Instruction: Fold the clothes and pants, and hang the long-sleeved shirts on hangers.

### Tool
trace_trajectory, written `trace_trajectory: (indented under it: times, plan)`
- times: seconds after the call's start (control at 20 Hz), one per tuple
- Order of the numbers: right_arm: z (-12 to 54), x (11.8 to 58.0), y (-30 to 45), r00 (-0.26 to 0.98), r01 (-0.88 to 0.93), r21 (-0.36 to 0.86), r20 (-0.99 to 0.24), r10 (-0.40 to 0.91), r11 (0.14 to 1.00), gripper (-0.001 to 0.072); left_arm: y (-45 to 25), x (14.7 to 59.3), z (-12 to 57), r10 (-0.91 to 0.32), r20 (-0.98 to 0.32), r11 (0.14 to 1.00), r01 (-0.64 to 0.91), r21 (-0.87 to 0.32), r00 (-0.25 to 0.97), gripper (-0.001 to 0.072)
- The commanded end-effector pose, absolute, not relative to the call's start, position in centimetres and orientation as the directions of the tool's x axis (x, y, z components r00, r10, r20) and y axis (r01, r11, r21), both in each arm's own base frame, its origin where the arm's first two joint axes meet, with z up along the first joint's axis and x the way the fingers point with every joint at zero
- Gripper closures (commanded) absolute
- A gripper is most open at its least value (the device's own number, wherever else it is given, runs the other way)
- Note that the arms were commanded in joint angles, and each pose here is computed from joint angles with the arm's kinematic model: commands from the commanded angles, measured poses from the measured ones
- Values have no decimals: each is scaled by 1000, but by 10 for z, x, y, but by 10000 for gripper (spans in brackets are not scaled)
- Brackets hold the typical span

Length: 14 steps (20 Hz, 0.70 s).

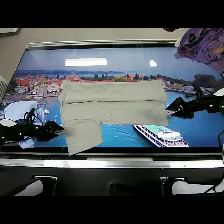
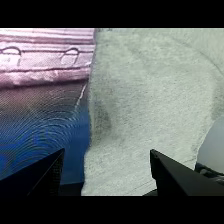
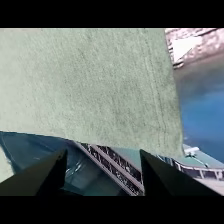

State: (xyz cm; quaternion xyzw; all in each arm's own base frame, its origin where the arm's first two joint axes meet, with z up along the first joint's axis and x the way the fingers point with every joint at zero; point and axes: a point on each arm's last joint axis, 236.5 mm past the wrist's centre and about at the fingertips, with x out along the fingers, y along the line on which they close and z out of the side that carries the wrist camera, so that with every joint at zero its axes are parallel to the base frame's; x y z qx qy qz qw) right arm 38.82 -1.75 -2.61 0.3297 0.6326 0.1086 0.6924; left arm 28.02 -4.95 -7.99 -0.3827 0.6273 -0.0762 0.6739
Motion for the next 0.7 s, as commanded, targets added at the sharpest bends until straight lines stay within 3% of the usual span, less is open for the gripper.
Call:
trace_trajectory:
  times: [0.0,0.5,0.55,0.6,0.65]
  plan:
    - [-23,392,-14,195,266,615,-788,584,742,202,-55,270,-89,-592,-782,682,-397,-615,194,87]
    - [-19,394,-9,205,266,635,-773,601,725,203,-108,263,-111,-618,-778,719,-322,-616,110,104]
    - [-19,394,-10,206,267,635,-772,601,725,203,-110,262,-111,-618,-779,722,-316,-615,105,183]
    - [-19,395,-10,209,278,634,-774,598,722,203,-110,262,-111,-618,-779,722,-317,-615,106,454]
    - [-21,397,-13,217,305,626,-780,587,718,203,-109,263,-111,-617,-779,721,-319,-615,108,660]
